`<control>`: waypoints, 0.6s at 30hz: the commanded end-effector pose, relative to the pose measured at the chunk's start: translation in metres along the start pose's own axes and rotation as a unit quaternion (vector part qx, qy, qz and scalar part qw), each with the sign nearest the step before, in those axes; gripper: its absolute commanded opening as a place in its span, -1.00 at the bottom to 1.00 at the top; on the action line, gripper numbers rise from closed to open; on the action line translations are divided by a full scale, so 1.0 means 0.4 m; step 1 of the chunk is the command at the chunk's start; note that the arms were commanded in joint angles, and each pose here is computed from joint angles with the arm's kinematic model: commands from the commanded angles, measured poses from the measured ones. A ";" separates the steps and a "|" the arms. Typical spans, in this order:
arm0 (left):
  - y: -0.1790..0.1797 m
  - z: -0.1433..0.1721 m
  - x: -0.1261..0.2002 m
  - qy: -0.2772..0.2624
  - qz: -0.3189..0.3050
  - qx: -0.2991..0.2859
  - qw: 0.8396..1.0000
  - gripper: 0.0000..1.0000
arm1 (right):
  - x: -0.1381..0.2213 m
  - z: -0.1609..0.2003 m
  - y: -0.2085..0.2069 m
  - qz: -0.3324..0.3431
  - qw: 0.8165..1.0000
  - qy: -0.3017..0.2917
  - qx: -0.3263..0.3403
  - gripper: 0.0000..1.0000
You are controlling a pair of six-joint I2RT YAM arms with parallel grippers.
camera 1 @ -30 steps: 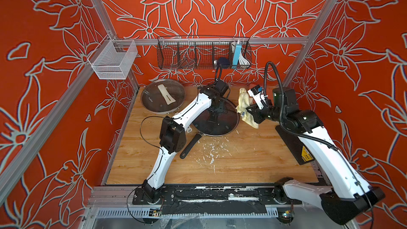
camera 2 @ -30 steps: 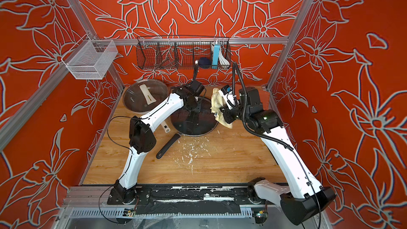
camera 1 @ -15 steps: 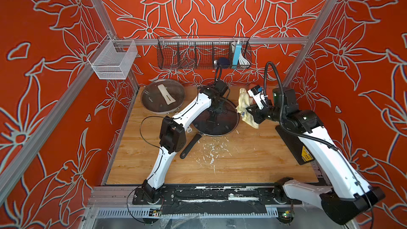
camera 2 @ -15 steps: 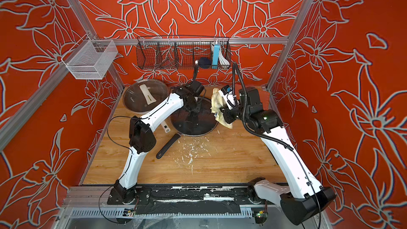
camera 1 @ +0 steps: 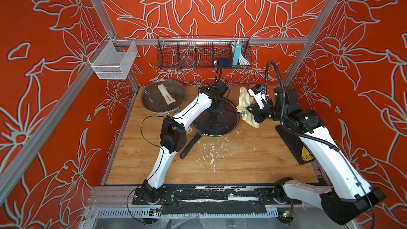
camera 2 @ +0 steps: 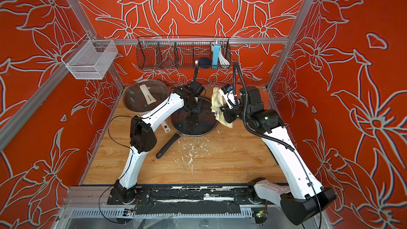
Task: Wipe the pot lid with a cloth
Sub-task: Place the pot lid on the cooking pot.
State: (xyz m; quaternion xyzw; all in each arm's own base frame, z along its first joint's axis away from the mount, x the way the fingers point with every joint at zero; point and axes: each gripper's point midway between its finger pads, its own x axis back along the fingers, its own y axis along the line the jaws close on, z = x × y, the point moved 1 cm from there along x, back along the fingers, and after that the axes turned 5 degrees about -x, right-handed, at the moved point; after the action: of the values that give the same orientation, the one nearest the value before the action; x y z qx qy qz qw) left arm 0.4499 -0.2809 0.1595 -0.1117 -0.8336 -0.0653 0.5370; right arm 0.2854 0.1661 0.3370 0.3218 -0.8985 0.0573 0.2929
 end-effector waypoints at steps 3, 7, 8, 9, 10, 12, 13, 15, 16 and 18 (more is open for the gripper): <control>-0.003 -0.027 -0.003 -0.014 0.007 0.014 1.000 -1.00 | 0.018 -0.024 0.004 0.003 1.000 -0.011 0.004 -1.00; -0.007 -0.063 0.012 -0.047 0.012 0.020 0.999 -1.00 | 0.022 -0.019 0.002 0.007 1.000 -0.008 0.005 -1.00; -0.009 -0.073 0.017 -0.055 0.014 0.020 0.998 -1.00 | 0.022 -0.018 0.003 0.007 1.000 -0.007 0.005 -1.00; -0.011 -0.076 0.017 -0.059 0.015 0.021 0.998 -1.00 | 0.022 -0.018 0.002 0.007 1.000 -0.007 0.005 -1.00; -0.011 -0.078 0.017 -0.060 0.016 0.022 0.998 -1.00 | 0.023 -0.019 0.003 0.007 1.000 -0.008 0.005 -1.00; -0.013 -0.076 0.014 -0.057 0.018 0.021 0.998 -1.00 | 0.020 -0.019 0.002 0.007 1.000 -0.006 0.005 -1.00; -0.014 -0.073 0.012 -0.055 0.019 0.021 0.998 -1.00 | 0.020 -0.020 0.001 0.008 1.000 -0.007 0.004 -1.00; -0.013 -0.066 0.012 -0.050 0.019 0.023 0.998 -1.00 | 0.016 -0.020 0.002 0.006 1.000 -0.006 0.004 -1.00; -0.012 -0.064 0.012 -0.048 0.019 0.023 0.998 -1.00 | 0.013 -0.021 0.001 0.005 1.000 -0.006 0.004 -1.00; -0.011 -0.058 0.009 -0.047 0.018 0.021 0.999 -1.00 | 0.008 -0.020 0.003 0.002 1.000 -0.004 0.002 -1.00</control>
State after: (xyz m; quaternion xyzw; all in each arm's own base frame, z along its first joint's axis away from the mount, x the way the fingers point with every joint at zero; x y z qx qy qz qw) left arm 0.4553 -0.2848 0.1603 -0.1128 -0.8393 -0.0547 0.5291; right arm 0.2849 0.1655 0.3378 0.3204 -0.8981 0.0581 0.2956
